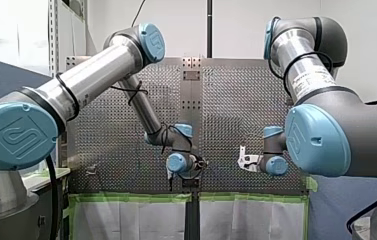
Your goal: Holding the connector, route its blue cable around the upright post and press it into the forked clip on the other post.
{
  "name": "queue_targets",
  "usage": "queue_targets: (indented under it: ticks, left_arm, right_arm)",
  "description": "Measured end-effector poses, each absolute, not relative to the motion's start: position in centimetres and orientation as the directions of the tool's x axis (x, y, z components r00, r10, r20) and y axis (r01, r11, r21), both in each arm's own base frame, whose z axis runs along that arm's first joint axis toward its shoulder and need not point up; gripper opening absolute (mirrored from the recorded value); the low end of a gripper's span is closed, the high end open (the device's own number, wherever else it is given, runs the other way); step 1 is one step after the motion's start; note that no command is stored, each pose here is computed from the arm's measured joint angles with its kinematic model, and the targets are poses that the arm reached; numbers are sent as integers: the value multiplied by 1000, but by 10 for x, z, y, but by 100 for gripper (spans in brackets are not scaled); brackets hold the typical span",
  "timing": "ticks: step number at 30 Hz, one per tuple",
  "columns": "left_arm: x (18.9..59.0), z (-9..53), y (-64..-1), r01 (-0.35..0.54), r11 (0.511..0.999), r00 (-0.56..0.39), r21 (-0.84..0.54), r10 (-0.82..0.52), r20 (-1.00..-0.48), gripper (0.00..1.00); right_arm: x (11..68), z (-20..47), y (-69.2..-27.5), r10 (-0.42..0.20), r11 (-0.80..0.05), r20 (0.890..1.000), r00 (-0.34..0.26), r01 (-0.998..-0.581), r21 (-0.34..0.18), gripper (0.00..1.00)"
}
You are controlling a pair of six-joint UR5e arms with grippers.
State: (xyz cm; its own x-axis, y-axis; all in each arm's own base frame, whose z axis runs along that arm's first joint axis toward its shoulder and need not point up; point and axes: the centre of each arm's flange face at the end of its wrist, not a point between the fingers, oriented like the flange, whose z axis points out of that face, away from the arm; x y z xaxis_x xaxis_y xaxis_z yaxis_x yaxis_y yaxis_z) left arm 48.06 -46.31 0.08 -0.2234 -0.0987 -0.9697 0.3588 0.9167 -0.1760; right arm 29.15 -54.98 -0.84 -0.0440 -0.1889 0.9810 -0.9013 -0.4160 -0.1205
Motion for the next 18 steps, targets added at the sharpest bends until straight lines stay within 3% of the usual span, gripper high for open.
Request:
queue_targets:
  ticks: [18]
  left_arm:
    - [461,-5,-472,415,894,-241,-169,-71,-968,94]
  right_arm:
    - [290,-8,-550,-195,-413,980,-43,-903,-122,0]
